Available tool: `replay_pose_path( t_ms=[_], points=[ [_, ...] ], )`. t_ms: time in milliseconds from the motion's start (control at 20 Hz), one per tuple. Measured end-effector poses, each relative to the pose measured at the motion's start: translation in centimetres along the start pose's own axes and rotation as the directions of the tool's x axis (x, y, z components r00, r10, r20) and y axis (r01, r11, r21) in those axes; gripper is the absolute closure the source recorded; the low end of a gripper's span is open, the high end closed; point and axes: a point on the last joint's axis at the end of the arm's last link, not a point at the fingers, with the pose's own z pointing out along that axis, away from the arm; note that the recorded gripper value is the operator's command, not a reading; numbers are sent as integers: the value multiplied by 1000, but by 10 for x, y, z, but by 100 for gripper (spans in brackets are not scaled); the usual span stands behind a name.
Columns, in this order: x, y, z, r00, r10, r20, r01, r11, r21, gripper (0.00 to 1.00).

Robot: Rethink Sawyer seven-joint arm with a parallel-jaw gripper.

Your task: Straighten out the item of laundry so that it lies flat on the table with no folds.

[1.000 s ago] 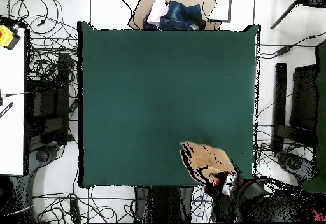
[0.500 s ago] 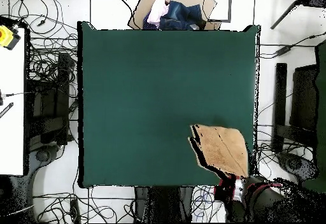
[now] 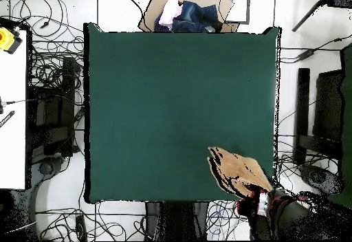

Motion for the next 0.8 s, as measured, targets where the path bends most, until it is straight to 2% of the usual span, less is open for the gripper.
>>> replay_pose_path(
  t_ms=[300, 450, 600, 650, 750, 800],
  points=[
    [0, -2, -17, 999, 12, -40, -13, 999, -30, 100],
    [-8, -1, -17, 1000, 14, -23, -15, 999, -43, 100],
    [-31, 2, 8, 998, -28, 50, 28, 1000, -9, 100],
    [-48, 7, 28, 992, -70, 105, 68, 997, 23, 100],
    [-62, 13, 43, 984, -102, 149, 96, 994, 45, 100],
    [-74, 21, 57, 973, -132, 190, 122, 990, 64, 100]
  ],
)
